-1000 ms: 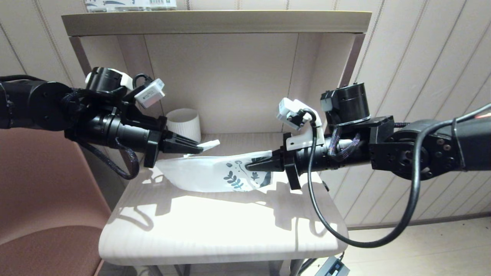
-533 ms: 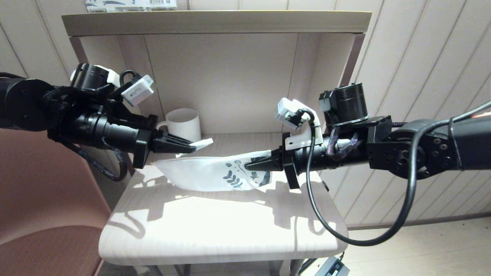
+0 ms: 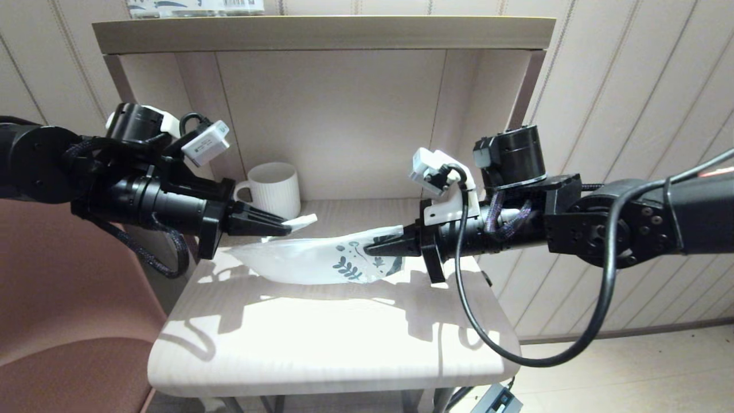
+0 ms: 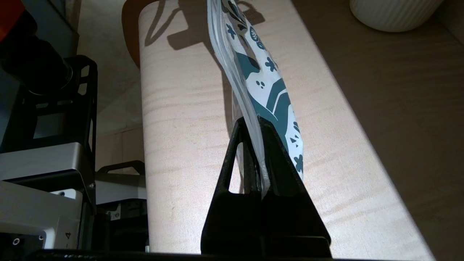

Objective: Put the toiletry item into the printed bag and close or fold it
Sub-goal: Place the toothpaste on the table

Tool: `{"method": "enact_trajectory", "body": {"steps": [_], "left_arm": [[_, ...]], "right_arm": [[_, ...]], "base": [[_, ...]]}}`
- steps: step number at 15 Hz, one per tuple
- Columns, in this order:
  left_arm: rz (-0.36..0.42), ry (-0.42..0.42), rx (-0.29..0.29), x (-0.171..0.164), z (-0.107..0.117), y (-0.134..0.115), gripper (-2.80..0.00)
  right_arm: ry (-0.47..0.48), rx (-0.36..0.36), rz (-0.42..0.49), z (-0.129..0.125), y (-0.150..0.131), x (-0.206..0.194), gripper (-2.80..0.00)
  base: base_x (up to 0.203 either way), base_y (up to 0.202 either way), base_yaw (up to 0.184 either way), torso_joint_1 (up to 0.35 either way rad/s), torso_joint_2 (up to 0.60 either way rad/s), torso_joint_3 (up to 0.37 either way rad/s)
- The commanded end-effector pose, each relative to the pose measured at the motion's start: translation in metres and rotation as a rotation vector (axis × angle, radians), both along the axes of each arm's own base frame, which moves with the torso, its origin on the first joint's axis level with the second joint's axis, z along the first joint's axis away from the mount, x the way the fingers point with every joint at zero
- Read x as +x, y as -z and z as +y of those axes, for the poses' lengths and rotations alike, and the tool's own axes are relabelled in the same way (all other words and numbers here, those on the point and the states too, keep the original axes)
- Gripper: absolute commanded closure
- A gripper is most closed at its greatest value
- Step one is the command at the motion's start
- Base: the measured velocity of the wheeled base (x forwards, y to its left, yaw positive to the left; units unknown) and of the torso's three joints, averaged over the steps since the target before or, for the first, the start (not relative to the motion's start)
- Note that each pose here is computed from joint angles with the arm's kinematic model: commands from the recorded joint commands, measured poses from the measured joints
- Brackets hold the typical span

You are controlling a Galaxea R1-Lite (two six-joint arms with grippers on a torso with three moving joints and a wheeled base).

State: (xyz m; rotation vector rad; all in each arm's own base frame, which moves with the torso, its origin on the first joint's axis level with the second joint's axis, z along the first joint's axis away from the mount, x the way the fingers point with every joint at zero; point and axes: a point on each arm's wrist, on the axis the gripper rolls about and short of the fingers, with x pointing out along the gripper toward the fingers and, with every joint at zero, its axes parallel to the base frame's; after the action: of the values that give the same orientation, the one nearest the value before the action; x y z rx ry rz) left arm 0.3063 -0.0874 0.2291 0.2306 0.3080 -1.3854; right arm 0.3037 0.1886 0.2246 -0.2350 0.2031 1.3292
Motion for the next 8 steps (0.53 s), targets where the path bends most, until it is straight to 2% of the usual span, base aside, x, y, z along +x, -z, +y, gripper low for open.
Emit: {"method": "enact_trajectory", "body": {"steps": [1,8], "left_arm": [[0.023,0.006,0.001,0.004,-0.001,0.007,0.0],[0.046,0.006,0.005,0.017,-0.004,0.023,0.0]], "right_arm": [[-0.005,0.0,0.001,0.001,0.001,0.001,0.0],[-0.004,-0.001,0.002,0.001,0.002,0.003,0.0]], "base": [[0.0,0.0,0.0,0.0,0.0,0.0],[0.0,0.0,0.0,0.0,0.0,0.0]]}}
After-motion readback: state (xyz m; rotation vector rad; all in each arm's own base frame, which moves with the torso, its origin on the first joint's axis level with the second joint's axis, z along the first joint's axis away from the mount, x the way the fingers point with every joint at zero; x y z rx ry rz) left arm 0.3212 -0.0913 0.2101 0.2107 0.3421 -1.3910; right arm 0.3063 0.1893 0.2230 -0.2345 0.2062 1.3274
